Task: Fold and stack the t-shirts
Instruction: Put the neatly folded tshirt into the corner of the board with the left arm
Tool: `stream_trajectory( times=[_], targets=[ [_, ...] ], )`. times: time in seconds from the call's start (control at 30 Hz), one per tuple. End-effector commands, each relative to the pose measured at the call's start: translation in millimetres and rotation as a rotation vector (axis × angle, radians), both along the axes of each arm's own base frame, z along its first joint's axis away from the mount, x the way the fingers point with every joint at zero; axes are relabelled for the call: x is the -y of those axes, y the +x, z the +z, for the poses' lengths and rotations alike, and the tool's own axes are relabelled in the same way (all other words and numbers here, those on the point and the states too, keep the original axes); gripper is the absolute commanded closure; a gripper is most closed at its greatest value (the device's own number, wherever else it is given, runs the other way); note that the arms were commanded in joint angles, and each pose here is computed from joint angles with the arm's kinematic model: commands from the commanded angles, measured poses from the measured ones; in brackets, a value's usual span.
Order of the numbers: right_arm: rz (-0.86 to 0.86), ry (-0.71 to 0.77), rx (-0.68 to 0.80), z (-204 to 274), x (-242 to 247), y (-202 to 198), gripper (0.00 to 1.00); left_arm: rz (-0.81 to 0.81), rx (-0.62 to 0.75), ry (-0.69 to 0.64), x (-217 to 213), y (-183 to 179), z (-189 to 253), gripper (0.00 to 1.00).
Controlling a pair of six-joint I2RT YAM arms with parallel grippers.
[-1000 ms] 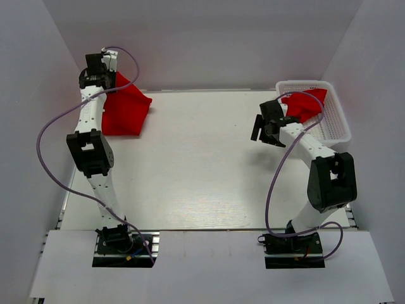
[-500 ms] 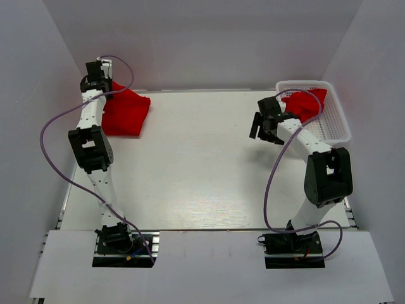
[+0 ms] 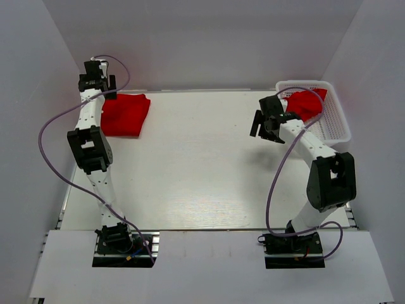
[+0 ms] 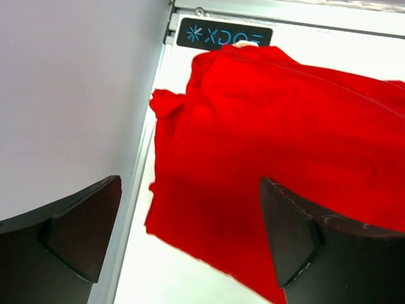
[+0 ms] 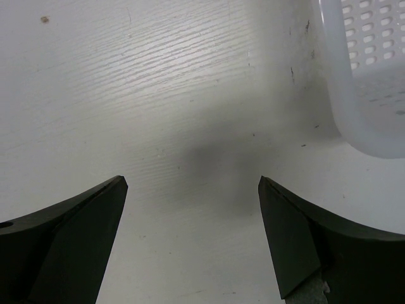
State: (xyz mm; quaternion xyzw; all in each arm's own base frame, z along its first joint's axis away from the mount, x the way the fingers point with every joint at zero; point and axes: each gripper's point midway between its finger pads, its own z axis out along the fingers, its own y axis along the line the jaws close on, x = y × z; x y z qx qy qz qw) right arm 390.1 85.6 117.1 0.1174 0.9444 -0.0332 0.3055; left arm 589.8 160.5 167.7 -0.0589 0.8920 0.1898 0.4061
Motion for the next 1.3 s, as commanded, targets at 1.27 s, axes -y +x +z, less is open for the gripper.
stream_trajectory(
  times=[1.27],
  targets=[
    [0.209,0.225,0.227,16.6,-19.2,-83.9,0.1,-0.397,-0.042,-0.41,355.4,-238.9,-5.4,0.0]
  ],
)
